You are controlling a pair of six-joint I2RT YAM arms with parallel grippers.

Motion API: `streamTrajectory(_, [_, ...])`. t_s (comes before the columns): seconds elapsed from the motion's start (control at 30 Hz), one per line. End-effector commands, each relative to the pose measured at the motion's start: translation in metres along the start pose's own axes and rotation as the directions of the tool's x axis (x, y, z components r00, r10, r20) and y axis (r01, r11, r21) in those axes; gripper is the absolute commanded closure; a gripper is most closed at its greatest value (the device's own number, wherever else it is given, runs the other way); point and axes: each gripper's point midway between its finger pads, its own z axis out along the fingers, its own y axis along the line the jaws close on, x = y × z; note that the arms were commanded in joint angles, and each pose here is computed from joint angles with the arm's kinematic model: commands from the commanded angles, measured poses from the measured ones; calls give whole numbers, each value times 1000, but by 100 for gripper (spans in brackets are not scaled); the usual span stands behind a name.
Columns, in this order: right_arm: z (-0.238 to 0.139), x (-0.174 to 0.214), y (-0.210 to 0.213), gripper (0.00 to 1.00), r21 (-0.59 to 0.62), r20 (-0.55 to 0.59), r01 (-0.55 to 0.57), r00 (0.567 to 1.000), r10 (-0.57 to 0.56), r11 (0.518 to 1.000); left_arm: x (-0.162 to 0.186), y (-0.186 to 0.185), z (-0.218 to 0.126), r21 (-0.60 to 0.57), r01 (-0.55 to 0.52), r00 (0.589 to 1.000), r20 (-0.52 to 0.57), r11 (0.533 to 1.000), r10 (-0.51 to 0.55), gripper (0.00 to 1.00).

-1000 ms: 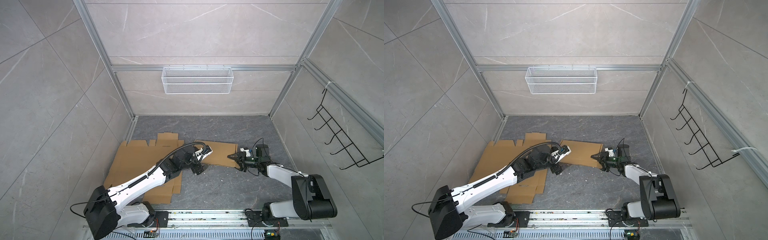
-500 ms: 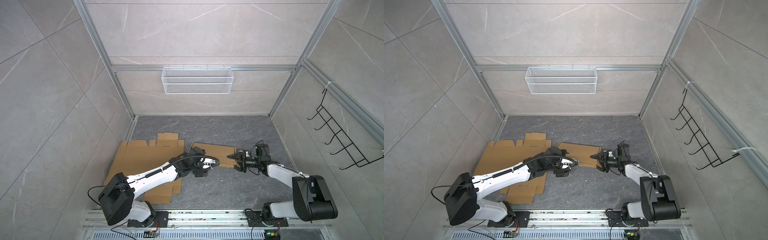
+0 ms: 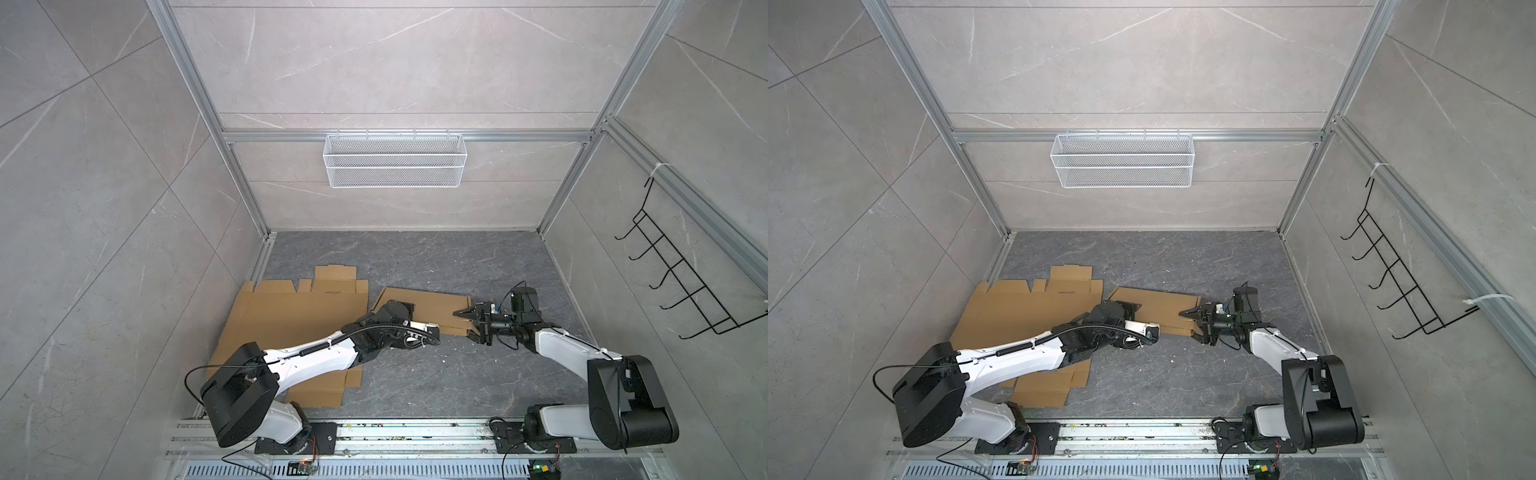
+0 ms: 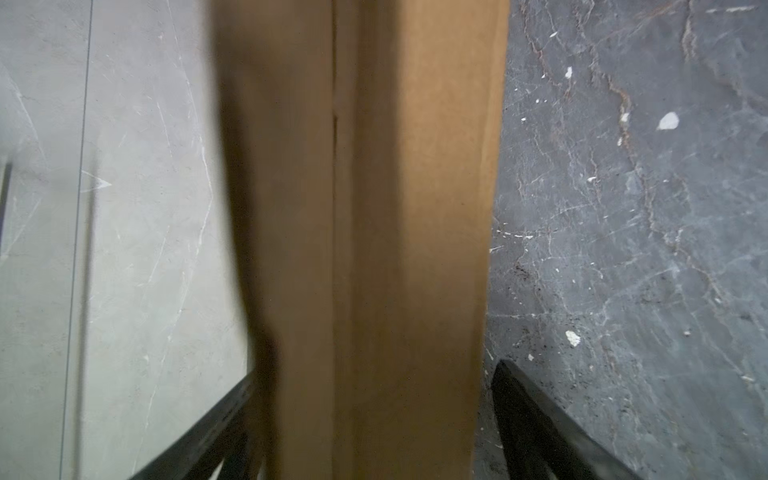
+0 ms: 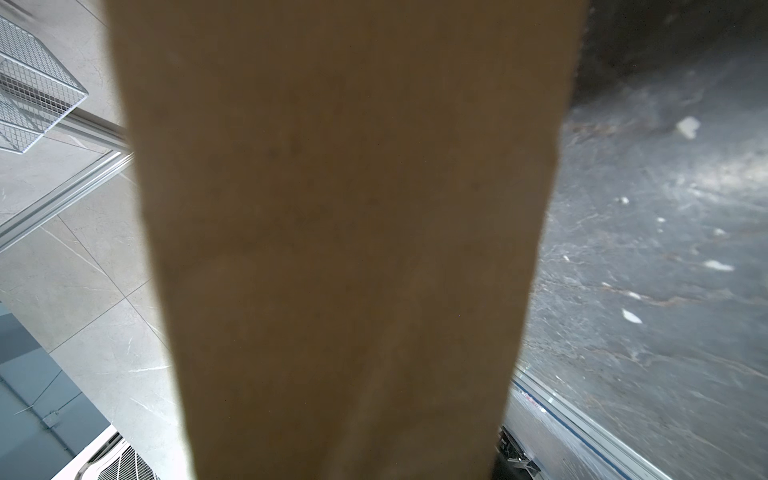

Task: Fold the paper box

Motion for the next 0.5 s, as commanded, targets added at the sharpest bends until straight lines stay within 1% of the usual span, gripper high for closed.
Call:
streamTrajectory(0.0, [0,18,6,57,-15,-70,15,997,-16,1000,-5,13,0,-56,-45,999,11,997,46,22])
streamTrajectory(0.17, [-1,19,8,54,-17,-74,19,997,-20,1000,-6,18,-6,-61,-52,999,7,997,53,33])
streamTrajectory(0.3, [-1,21,8,45,-5,-77,22,997,-22,1000,-4,16,-9,-36,-54,999,-3,998,53,37])
streamTrajectory(0.4, [-2,22,10,44,-5,-76,23,997,-23,1000,-3,15,-10,-32,-52,999,-8,998,51,40])
streamTrajectory(0.47, [-3,23,11,40,-3,-75,27,997,-27,1000,-2,16,-10,-32,-52,999,-14,998,52,42])
